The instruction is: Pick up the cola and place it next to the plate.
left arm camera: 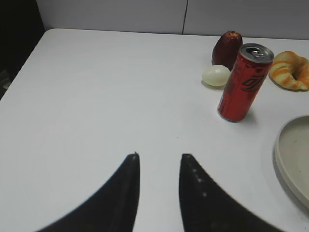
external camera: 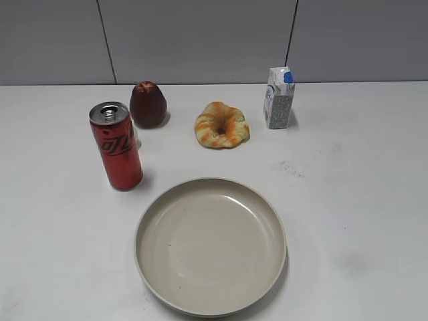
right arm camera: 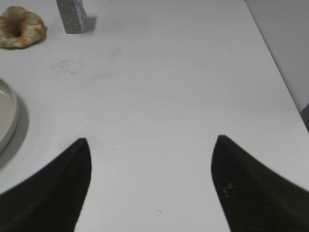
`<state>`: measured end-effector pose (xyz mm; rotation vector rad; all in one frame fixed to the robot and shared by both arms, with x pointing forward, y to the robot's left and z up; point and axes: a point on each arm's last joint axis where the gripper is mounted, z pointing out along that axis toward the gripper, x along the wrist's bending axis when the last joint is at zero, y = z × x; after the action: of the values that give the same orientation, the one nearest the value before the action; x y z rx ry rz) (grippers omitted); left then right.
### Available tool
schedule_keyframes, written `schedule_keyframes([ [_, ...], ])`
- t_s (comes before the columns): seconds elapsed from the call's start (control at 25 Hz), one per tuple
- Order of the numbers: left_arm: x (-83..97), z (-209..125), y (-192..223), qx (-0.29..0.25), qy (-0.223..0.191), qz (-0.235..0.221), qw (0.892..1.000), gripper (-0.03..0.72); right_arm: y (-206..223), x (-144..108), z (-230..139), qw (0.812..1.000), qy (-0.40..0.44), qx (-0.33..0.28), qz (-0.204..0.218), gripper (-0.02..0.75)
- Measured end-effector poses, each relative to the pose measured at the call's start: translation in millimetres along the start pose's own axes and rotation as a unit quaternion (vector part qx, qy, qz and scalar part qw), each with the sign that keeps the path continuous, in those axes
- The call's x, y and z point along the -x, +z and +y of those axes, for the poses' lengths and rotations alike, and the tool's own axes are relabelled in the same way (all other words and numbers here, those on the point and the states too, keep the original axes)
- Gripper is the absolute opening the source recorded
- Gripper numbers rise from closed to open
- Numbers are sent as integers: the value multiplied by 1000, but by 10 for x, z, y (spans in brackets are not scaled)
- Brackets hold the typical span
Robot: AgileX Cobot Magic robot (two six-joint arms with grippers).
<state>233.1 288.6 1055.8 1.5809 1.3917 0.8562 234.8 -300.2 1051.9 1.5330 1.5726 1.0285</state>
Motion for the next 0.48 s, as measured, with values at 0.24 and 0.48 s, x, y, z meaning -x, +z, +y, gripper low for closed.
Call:
schedule_keyframes([
  [0.24,0,0,0,0,0,0,1000,227,-1,0,-1,1000,0,0,0,585],
  [0.48,0,0,0,0,0,0,1000,227,-1,0,-1,1000,0,0,0,585],
])
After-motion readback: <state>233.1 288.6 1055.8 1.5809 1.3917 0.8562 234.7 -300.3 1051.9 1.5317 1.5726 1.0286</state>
